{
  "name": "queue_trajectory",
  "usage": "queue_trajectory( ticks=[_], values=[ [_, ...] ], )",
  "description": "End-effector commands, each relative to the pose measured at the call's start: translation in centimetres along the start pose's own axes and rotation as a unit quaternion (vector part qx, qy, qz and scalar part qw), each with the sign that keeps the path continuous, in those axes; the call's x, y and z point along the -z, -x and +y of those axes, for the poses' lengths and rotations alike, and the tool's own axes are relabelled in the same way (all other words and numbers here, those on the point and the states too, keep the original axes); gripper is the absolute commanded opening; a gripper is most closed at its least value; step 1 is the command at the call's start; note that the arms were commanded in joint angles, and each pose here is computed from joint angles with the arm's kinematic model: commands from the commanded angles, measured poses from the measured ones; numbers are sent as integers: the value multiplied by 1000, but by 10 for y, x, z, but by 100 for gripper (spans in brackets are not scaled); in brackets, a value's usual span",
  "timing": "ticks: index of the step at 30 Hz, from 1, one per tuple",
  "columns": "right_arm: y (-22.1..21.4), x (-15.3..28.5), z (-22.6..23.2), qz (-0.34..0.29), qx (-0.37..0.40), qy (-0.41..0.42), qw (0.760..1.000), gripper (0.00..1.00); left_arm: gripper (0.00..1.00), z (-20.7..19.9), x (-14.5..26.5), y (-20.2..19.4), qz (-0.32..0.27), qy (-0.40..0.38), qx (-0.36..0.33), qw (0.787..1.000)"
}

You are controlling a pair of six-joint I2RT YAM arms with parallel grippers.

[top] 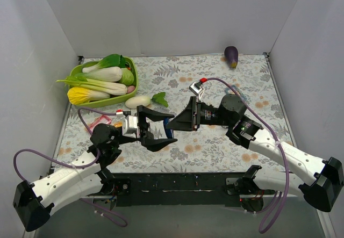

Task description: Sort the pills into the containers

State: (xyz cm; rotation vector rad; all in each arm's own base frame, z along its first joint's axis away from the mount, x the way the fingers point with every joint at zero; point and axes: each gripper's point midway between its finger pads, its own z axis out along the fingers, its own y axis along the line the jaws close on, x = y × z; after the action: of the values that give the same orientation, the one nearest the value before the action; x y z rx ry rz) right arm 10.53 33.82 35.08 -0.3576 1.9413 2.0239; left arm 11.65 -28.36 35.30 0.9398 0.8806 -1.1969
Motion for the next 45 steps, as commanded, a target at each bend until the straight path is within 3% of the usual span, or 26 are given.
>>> queue_trajectory(
  ticks=[1, 6, 16, 28, 33, 45],
  values=[
    [10, 8, 47, -15, 48, 70, 996, 61, 28, 3, 8, 12, -31, 23, -12, 999],
    [10, 11, 48, -17, 47, 71, 996, 62, 28, 2, 11, 13, -39, 27, -6, 999],
    [22, 22, 33, -44, 42, 48, 997, 80, 28, 1, 17, 19, -53, 40, -5, 998],
    [23, 30, 20, -50, 101, 32, 993, 76, 28, 7, 18, 14, -34, 56, -4, 998],
    [18, 29, 15, -34, 117, 25, 992, 92, 28, 10, 15, 1, -2, 53, -6, 999],
    [12, 17, -2, -24, 130, 2, 991, 90, 28, 12, 1, -2, 11, 27, -4, 1000]
  ],
)
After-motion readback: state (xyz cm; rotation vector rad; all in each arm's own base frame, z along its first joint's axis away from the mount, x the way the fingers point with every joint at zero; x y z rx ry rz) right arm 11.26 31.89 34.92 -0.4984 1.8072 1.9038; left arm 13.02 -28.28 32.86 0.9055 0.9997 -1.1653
